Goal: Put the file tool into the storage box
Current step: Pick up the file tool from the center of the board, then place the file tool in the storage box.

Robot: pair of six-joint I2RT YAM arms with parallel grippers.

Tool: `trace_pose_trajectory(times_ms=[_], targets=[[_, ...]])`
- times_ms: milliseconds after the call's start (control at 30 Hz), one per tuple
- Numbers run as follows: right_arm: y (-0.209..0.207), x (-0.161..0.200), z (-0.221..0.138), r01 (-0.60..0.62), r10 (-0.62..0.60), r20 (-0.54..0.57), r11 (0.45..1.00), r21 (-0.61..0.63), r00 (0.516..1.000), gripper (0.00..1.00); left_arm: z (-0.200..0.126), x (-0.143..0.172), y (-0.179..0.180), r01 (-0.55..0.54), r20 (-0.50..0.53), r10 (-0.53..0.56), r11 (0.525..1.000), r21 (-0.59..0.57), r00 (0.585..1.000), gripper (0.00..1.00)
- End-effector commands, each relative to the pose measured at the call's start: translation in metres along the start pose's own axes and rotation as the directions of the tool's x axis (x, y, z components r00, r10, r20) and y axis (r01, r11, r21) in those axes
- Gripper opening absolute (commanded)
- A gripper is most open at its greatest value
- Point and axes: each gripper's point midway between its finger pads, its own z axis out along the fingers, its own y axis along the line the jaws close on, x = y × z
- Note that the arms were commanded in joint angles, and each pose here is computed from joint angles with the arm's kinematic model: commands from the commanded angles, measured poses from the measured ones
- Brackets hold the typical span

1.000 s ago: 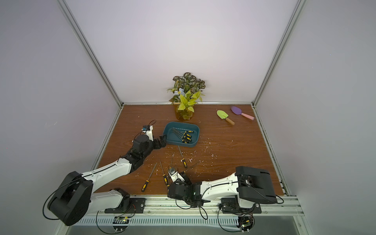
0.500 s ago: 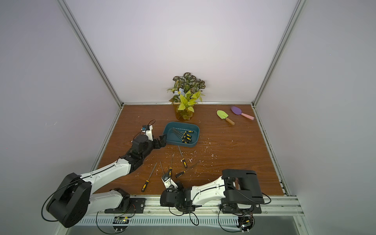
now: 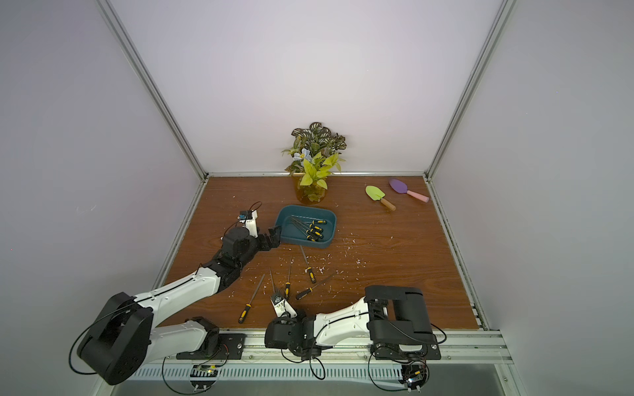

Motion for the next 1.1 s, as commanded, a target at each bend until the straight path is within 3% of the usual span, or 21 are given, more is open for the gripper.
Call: trace_pose_trajectory(times_ms=[0,333,533,800,1067], targets=[[-0.011,-0.002,-0.011,0.027,-0.027,0.002,0.999,0.036,1.0,0.15,-0.002,-0.01,-0.002,0.005,0.026,-0.005,1.0,0.009,1.0,1.0],[-0.029,-0.043,-0.049,0.093,-0.1,0.101,0.993,0.074,0.99,0.05,-0.01,-0.023,-0.004,0.006,0.061,-0.007,1.0,0.01,0.998,1.0],[-0.044,-0.078,-0.071,0.076,-0.085,0.192,0.996,0.05,0.978,0.02,-0.028,-0.059,-0.004,0.051,0.138,-0.047,0.998,-0.027,0.989,1.0],[-0.085,-0.15,-0.083,0.163,-0.158,0.329,0.987,0.014,0.931,0.0,-0.028,-0.089,-0.02,0.072,0.124,-0.072,0.997,0.006,0.99,1.0],[-0.139,-0.214,-0.075,0.319,-0.293,0.451,0.948,0.021,0.843,0.0,-0.023,-0.087,-0.028,0.117,0.087,-0.125,0.989,0.093,0.988,1.0]])
